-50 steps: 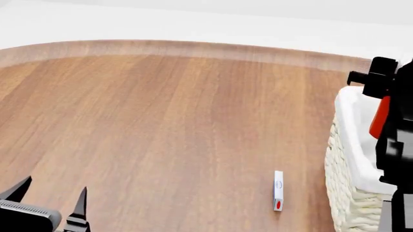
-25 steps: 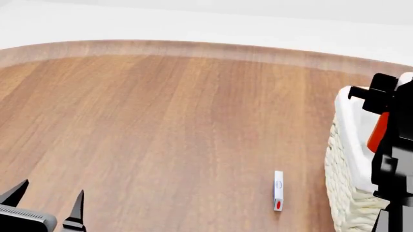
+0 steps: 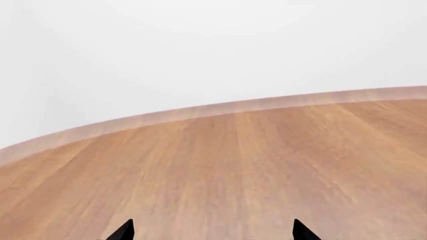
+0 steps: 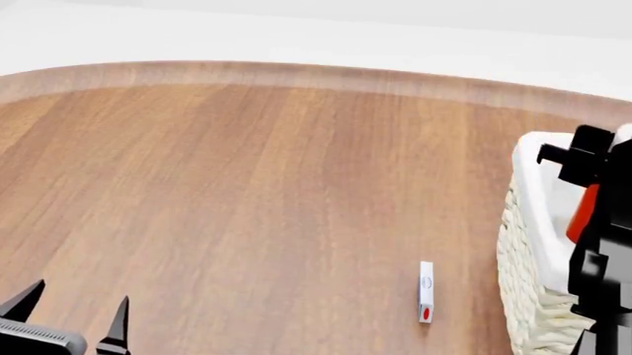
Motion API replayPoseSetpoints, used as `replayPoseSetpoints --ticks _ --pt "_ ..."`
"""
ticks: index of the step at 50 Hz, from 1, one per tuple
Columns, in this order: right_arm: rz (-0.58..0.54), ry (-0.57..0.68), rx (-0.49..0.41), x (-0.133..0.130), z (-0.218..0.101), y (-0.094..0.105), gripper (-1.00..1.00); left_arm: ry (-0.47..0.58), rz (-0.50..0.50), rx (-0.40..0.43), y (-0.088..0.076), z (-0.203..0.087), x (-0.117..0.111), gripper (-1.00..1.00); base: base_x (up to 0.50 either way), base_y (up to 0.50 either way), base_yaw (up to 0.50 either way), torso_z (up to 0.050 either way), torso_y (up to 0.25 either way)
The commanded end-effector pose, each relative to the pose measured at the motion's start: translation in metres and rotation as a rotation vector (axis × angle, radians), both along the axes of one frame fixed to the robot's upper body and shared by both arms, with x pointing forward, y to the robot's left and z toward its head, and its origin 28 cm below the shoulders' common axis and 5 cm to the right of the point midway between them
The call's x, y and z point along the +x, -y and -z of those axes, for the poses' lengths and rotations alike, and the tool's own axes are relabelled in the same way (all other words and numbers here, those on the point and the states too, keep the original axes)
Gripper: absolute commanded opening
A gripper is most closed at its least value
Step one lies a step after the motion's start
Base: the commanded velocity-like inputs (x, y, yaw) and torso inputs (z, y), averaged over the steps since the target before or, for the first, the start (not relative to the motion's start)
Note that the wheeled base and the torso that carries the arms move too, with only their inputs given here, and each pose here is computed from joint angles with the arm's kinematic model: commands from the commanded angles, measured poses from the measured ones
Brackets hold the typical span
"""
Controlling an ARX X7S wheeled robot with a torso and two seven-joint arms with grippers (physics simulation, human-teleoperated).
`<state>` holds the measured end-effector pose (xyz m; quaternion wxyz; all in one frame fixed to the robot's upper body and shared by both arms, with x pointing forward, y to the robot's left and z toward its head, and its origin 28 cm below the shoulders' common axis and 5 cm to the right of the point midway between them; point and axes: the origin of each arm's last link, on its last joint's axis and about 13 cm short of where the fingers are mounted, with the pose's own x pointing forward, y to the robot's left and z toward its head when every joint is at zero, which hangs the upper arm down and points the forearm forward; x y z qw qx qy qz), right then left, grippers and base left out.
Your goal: Pick up the ketchup, and put it in the basket.
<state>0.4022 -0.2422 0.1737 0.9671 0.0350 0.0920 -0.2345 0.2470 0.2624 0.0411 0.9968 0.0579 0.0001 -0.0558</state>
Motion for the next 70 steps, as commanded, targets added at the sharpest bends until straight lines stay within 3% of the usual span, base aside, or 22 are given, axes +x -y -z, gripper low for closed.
replayPoseSetpoints --ticks 1,30,31,51,58,60,70 --pt "0.024 0.001 -0.016 -0.002 0.003 0.004 -1.0 -0.002 -0.003 -0.002 -0.001 0.002 -0.002 1.0 0.0 0.0 0.0 0.0 0.0" --pt "0.033 -0.028 0.023 -0.008 0.021 0.004 -1.0 -0.014 -0.015 -0.012 -0.004 0.006 -0.004 1.0 0.0 0.0 0.0 0.0 0.0" --pt "0.03 -0.029 0.023 -0.008 0.023 0.004 1.0 -0.015 -0.015 -0.012 -0.004 0.006 -0.004 1.0 0.0 0.0 0.0 0.0 0.0" --pt "0.028 -0.019 0.051 -0.008 0.025 0.004 1.0 -0.016 -0.016 -0.016 -0.004 0.006 -0.005 1.0 0.0 0.0 0.0 0.0 0.0" --pt "-0.057 0.01 0.072 -0.005 0.023 -0.004 1.0 0.006 -0.037 -0.042 -0.003 0.004 -0.004 1.0 0.0 0.0 0.0 0.0 0.0" --pt "-0.093 0.015 0.141 -0.004 0.022 -0.006 1.0 0.007 -0.053 -0.042 -0.003 0.004 -0.002 1.0 0.0 0.0 0.0 0.0 0.0" --pt "-0.185 0.04 0.122 -0.01 0.023 -0.023 1.0 0.025 -0.088 -0.04 0.0 -0.001 0.001 1.0 0.0 0.0 0.0 0.0 0.0"
